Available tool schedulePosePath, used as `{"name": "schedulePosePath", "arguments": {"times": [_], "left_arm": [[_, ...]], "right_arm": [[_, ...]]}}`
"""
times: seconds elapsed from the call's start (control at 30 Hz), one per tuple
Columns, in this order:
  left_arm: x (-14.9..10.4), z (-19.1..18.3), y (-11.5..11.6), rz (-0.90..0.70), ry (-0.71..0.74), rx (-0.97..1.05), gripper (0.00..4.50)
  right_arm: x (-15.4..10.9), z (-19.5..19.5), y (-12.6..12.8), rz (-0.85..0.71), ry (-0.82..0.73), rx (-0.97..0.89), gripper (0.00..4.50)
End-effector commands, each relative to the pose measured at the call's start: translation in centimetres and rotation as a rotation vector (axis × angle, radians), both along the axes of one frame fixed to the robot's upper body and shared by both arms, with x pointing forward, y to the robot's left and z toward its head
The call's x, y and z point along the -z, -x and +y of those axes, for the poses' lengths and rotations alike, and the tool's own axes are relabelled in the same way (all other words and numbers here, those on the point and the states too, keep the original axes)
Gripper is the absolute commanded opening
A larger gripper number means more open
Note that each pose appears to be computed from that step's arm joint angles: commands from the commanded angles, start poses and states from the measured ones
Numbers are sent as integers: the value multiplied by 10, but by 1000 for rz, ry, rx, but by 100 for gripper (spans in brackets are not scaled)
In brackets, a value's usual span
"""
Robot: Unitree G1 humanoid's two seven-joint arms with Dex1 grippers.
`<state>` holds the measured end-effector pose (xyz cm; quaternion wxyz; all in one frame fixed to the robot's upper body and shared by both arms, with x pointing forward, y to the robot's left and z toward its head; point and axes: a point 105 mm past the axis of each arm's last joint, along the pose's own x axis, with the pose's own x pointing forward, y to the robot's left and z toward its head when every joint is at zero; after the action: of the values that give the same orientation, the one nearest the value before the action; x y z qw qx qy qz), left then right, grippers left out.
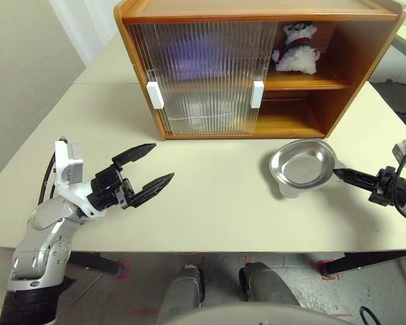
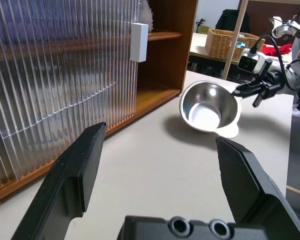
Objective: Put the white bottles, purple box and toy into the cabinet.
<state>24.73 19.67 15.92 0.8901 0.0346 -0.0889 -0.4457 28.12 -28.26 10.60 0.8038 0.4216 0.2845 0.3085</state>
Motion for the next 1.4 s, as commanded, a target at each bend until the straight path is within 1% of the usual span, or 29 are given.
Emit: {"name": "schedulePosePath", "arguments": {"times": [0.03,0.23,0.4,0.73,0.9,1.07,1.4], "left_arm": [[0,3,-2,8,-11,-8,450],[0,4,-1,7,-15,-11,450],[0,4,-1,9,-17,-11,450],[0,5,-1,11,-20,-9,450],[0,4,-1,12,-24,-7,450],[1,3,-1,15,-24,-2,450],[0,6,2,17,-32,-9,450]], "right_arm": [[-11,2,-11,-35,-103,50,2],[-25,13,-21,-86,-241,71,2],[-22,23,-30,-91,-293,96,2],[-11,31,-50,-115,-245,196,2],[1,39,-61,-125,-216,247,2],[13,41,-75,-129,-175,344,2],[20,39,-93,-142,-170,444,2]]}}
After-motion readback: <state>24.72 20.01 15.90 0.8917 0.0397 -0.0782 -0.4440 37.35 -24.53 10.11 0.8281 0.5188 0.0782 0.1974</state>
